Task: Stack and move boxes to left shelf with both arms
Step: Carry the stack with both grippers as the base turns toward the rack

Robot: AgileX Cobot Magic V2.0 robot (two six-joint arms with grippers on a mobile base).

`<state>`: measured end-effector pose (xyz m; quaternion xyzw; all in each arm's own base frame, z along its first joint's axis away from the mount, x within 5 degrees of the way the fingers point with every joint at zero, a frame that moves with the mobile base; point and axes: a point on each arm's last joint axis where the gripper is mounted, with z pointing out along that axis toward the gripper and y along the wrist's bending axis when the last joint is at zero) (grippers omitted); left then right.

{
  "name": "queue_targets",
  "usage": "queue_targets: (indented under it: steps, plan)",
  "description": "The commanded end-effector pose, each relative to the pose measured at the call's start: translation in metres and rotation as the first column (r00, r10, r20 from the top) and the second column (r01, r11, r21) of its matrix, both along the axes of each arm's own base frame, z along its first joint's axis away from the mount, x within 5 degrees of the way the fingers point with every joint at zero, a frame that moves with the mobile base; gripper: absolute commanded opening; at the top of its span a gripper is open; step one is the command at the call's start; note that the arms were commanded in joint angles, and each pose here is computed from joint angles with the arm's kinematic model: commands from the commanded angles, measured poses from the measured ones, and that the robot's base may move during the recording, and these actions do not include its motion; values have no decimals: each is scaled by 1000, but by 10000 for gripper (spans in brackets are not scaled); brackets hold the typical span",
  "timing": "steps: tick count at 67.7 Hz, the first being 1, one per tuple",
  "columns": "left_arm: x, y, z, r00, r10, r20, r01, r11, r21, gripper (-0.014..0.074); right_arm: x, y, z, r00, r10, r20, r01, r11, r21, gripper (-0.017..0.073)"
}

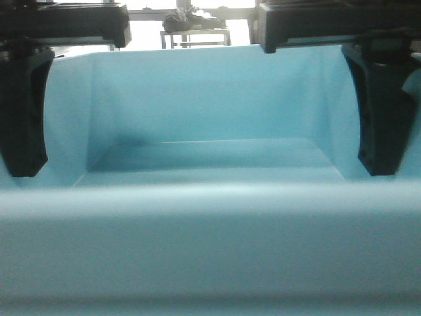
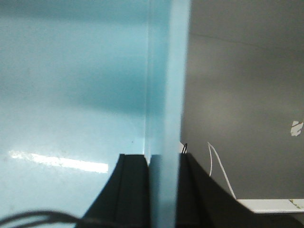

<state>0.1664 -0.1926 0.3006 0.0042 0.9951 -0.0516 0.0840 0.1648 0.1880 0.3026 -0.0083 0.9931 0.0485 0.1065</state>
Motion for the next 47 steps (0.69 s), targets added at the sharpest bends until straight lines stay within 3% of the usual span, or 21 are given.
queue_targets:
  steps: [1,47]
  plan:
    - [-7,11,17,1000,9,6,-9,999,48,-4,-3,-7,17,1000,5,30,-5,1000,-10,55]
    - [-7,11,17,1000,9,6,-9,999,48,-4,-3,-7,17,999,6,31,-5,1000,-10,55]
